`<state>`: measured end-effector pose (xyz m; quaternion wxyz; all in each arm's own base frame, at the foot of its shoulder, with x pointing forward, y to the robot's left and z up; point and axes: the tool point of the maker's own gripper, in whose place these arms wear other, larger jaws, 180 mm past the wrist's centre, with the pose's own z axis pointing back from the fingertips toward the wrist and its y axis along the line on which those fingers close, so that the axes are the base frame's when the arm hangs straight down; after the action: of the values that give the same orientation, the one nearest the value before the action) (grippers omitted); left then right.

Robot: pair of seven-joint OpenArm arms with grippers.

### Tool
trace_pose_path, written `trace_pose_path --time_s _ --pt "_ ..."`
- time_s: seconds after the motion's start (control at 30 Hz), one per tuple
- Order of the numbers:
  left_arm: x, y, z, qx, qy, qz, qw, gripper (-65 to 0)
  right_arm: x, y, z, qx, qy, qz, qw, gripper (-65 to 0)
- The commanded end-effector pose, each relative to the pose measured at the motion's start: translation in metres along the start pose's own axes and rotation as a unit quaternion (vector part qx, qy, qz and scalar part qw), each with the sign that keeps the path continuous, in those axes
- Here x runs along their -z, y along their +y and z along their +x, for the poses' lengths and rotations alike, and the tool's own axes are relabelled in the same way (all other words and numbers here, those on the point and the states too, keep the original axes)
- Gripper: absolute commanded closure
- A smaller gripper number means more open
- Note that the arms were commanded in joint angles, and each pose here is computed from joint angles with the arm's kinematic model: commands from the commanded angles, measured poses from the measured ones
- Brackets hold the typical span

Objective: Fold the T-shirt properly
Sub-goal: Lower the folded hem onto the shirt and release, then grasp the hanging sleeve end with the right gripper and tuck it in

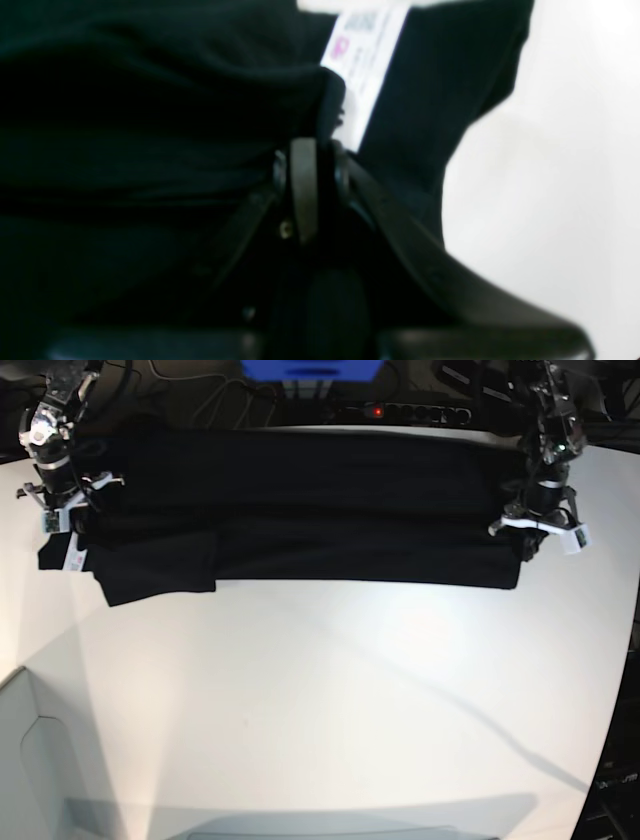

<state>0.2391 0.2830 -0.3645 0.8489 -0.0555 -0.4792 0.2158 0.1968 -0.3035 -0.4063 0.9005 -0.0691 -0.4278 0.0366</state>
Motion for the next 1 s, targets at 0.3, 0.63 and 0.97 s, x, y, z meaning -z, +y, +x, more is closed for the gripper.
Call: trace_pose_path --time_s 0.3,0.63,0.97 --pt "0.004 -0.023 -0.002 0.010 -0.001 -0.032 0.999 0.0 -0.015 -0.013 0.052 -0.035 -0.066 -0.021 0.9970 0.0" --pt "0.011 -0.037 0.003 0.010 -0.008 -0.049 0.999 0.0 -0.031 -0.018 0.056 -0.045 -0.072 -0.036 0.9957 0.0" --pt "0.020 -0.049 0.027 0.009 -0.036 -0.061 0.997 0.0 -0.020 -0.026 0.022 -0.027 -0.028 -0.030 0.9988 0.0"
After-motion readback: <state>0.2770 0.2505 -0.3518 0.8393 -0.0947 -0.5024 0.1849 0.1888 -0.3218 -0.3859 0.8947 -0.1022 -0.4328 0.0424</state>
